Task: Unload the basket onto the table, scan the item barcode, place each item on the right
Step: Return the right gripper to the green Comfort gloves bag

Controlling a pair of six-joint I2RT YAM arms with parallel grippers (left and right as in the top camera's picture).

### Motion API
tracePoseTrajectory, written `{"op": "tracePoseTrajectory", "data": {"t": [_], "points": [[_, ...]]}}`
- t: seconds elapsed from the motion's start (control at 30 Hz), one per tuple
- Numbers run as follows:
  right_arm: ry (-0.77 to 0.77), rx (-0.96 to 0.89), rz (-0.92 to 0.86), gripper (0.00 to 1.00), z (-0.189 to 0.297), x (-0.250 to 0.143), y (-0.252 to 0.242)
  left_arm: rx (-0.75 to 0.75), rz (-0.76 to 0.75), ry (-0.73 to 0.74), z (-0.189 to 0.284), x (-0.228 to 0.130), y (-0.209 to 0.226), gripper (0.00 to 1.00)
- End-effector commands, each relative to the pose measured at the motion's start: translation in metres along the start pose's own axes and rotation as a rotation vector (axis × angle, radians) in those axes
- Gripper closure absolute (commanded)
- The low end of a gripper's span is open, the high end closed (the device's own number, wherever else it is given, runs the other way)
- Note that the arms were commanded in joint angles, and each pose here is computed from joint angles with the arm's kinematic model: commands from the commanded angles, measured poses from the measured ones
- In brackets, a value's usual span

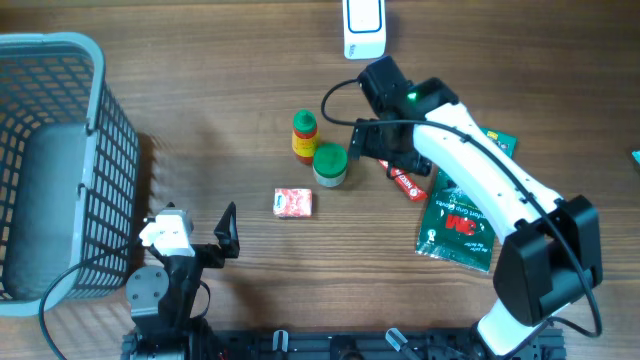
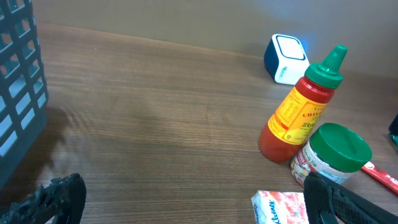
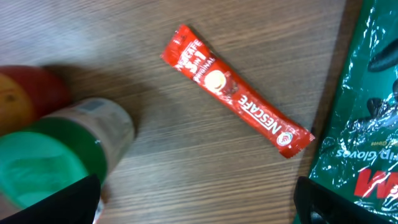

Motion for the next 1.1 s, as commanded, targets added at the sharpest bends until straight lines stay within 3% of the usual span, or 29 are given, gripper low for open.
{"op": "tracePoseTrajectory", "data": {"t": [0.0,0.27,0.7,0.97,1.07], "points": [[-0.016,-0.103,-0.019,0.0,-0.021,-0.008,-0.015,0.012,-0.019,0.004,-0.001,-0.003,0.002,0.0],[0.004,-0.125,-0.073,0.0,-0.067,-0.029,-0.033,0.012,-0.019,0.004,-0.001,-0.003,0.002,0.0],[-0.035,-0.128,-0.174,0.01,-0.046,-0.006,-0.055,0.012,-0.019,0.004,-0.001,-0.003,0.002,0.0],[-0.045,-0.28,-0.287,0.0,-0.048,0.001,-0.112,0.012,-0.019,0.004,-0.001,-0.003,0.002,0.0],[-0.021,-0.285,-0.252,0.0,-0.058,-0.005,-0.124,0.012,-0.019,0.004,-0.001,-0.003,0.002,0.0]]}}
Point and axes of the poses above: each gripper's point midway between its finger pads, its own z axis back along the fingers, its own y axis along the line the jaws close on, x = y × z, the point moved 6 cm from there along z, back along the fingers, and after that the axes turned 14 degrees about z, right-handed, at the moved point
